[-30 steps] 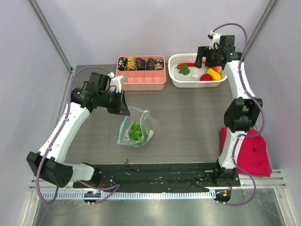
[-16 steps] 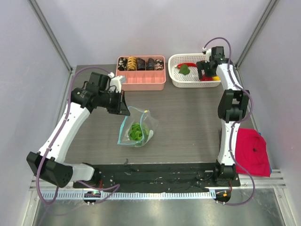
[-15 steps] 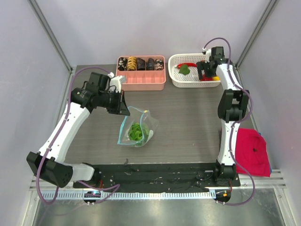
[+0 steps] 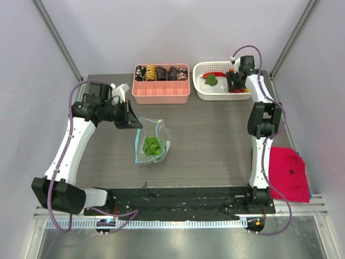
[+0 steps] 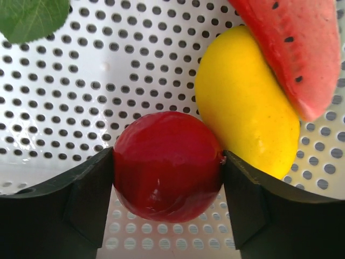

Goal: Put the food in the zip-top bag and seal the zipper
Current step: Pick up the fake vegetable from the bin.

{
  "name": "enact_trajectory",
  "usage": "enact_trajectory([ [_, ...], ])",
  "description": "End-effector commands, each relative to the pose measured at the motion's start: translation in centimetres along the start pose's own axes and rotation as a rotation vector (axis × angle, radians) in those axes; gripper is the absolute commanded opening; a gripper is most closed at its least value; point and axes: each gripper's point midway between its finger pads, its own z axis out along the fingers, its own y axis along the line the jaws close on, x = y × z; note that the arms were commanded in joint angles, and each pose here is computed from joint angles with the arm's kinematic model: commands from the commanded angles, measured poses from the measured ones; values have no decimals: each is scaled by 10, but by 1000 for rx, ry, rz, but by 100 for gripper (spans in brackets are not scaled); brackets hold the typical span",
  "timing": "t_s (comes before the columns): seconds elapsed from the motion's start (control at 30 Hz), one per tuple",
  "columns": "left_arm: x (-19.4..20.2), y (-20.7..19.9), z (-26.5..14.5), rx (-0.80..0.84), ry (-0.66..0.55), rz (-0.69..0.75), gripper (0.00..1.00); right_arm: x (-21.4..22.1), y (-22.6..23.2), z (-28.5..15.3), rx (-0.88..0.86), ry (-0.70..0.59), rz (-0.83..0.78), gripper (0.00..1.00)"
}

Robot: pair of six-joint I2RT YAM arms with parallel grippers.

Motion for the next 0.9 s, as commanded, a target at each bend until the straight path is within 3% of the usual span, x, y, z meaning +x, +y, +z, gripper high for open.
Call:
enact_trajectory([
  [0.0,-5,-35,-22,127,-78,60,0,-37,-7,-15,31,-107,5,59],
  [0.2,-16,-20,-41,0,-222,3,0,-65,-15,-44,49,-190,24,26],
  [0.3,-17,-16,-43,-22,-261,-62,0,-92,-8,-71,-2,-279,25,17],
  [0.47,-11,-5,-26,-13,-211,-109,0,-127,25,-133,-207,-410,82,2],
  [0.67,-20,-7,-16,180,-178,-268,0,-145,96,-247,-606,-516,217,1],
  [0.7,-21,-8,-16,201,-177,-287,0,-131,115,-253,-703,-480,235,1],
  [0.87,-32,-10,-16,249,-174,-335,0,-113,188,-360,-966,-540,181,1],
])
